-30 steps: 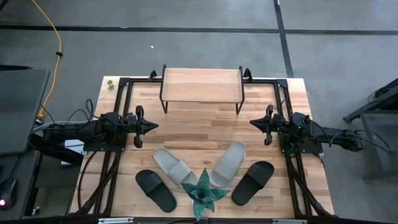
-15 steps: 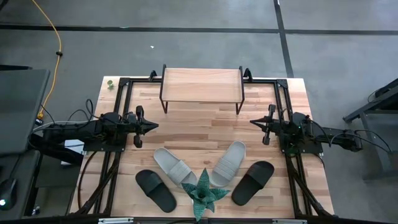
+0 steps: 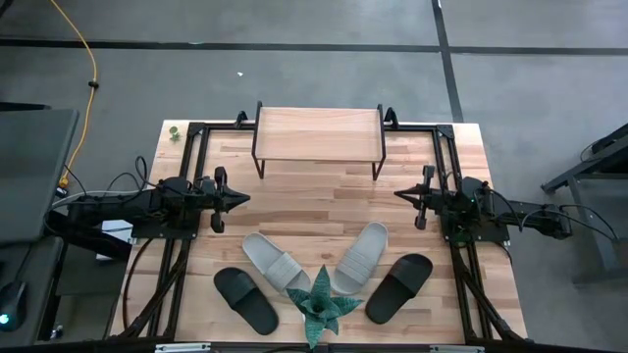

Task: Pick and place slides into the shelf
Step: Put the right black slipper on the shelf

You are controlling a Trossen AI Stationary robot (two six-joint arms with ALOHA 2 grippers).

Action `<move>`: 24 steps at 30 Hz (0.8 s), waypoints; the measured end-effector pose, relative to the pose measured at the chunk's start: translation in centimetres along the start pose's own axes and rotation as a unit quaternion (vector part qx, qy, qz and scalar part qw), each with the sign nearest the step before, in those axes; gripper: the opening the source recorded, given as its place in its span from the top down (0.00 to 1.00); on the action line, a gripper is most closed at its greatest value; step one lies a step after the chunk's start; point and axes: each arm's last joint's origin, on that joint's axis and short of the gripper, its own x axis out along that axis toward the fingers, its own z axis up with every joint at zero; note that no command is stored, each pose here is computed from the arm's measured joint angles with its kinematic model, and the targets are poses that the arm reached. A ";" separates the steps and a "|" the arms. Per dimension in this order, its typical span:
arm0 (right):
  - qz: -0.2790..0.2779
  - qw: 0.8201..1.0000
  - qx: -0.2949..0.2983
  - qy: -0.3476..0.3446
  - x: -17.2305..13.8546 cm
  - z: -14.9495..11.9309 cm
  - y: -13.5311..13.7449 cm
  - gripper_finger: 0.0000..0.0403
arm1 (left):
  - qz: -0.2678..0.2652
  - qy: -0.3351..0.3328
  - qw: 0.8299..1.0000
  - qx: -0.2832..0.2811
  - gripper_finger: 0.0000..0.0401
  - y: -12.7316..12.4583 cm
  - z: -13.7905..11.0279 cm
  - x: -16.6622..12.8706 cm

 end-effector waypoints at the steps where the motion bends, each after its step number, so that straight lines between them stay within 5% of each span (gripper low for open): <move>1: 0.001 1.000 0.000 -0.001 0.0 0.0 0.0 1.00 | 0.000 0.000 1.000 0.000 1.00 0.0 0.0 0.0; 19: 0.022 0.999 0.015 -0.016 0.0 0.1 0.1 1.00 | 0.010 -0.001 1.000 0.029 1.00 0.1 0.0 0.0; 24: 0.022 0.991 0.133 -0.014 0.0 0.2 0.1 1.00 | 0.012 -0.001 1.000 0.028 1.00 0.1 0.0 0.0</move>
